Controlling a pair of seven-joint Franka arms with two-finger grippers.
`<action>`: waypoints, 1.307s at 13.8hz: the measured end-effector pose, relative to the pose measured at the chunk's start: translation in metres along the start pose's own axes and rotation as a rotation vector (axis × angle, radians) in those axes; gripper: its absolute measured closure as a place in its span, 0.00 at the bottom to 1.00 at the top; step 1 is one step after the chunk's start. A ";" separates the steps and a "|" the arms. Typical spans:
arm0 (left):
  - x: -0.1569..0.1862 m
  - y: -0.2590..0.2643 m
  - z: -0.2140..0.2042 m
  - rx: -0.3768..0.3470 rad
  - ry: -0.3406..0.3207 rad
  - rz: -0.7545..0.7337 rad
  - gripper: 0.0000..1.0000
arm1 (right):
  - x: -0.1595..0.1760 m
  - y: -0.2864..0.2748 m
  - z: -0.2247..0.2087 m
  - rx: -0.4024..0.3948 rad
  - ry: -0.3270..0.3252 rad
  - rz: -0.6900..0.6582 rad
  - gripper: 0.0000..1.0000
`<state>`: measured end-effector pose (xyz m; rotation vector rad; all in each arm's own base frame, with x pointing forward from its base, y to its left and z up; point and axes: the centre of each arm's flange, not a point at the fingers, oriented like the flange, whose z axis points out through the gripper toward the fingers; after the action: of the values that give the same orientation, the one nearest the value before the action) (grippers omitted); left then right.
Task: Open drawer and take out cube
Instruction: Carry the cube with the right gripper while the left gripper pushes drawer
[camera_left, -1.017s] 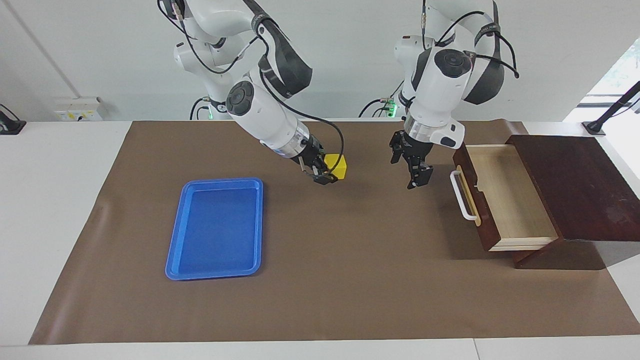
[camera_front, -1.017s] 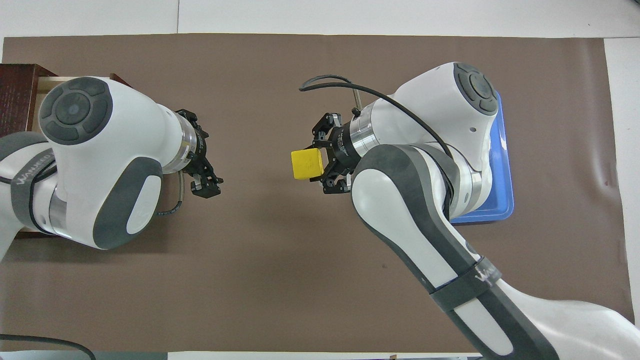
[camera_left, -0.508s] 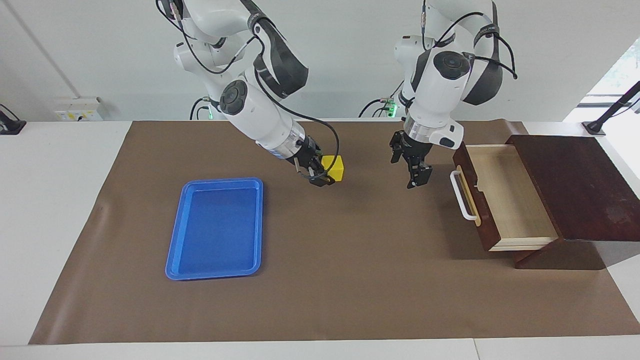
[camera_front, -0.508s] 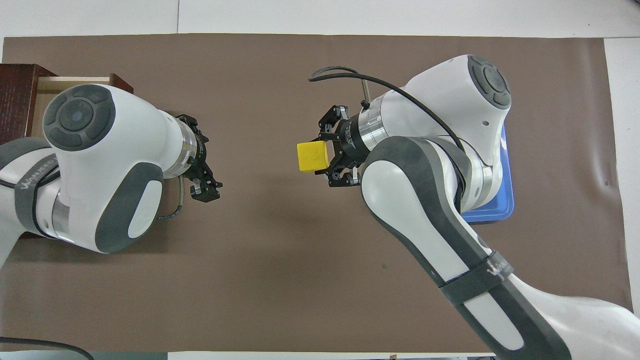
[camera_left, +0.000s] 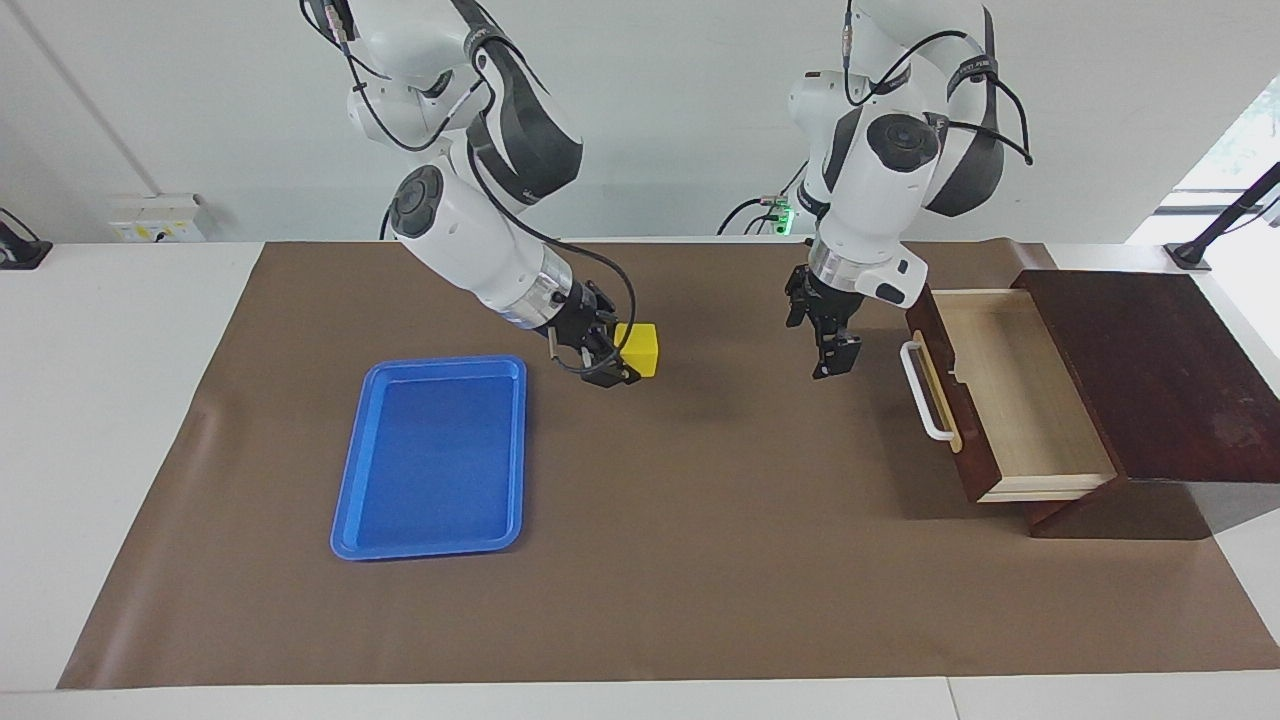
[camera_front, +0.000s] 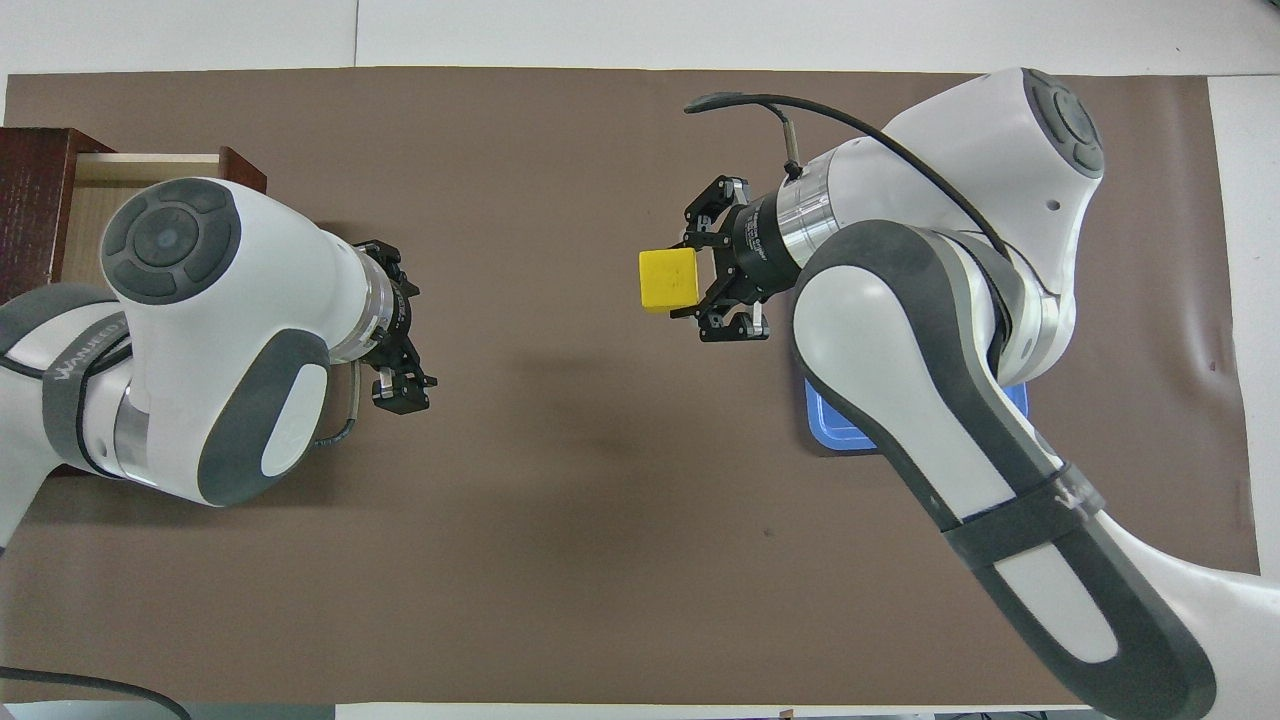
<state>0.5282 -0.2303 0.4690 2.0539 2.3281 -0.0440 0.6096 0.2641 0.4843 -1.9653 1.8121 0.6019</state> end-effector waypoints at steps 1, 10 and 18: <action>0.006 0.001 0.005 0.008 0.009 0.017 0.00 | 0.002 -0.001 -0.002 0.003 -0.001 0.003 0.43; 0.147 0.055 0.015 -0.008 0.080 0.126 0.00 | 0.016 -0.007 -0.011 0.006 0.000 0.025 0.43; 0.211 0.065 0.014 -0.020 0.117 0.228 0.00 | 0.018 -0.009 -0.014 0.009 0.000 0.026 0.43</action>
<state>0.5662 -0.0137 0.4452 2.3572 2.1266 0.1083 0.6200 0.2420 0.4854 -1.9388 1.8401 0.6015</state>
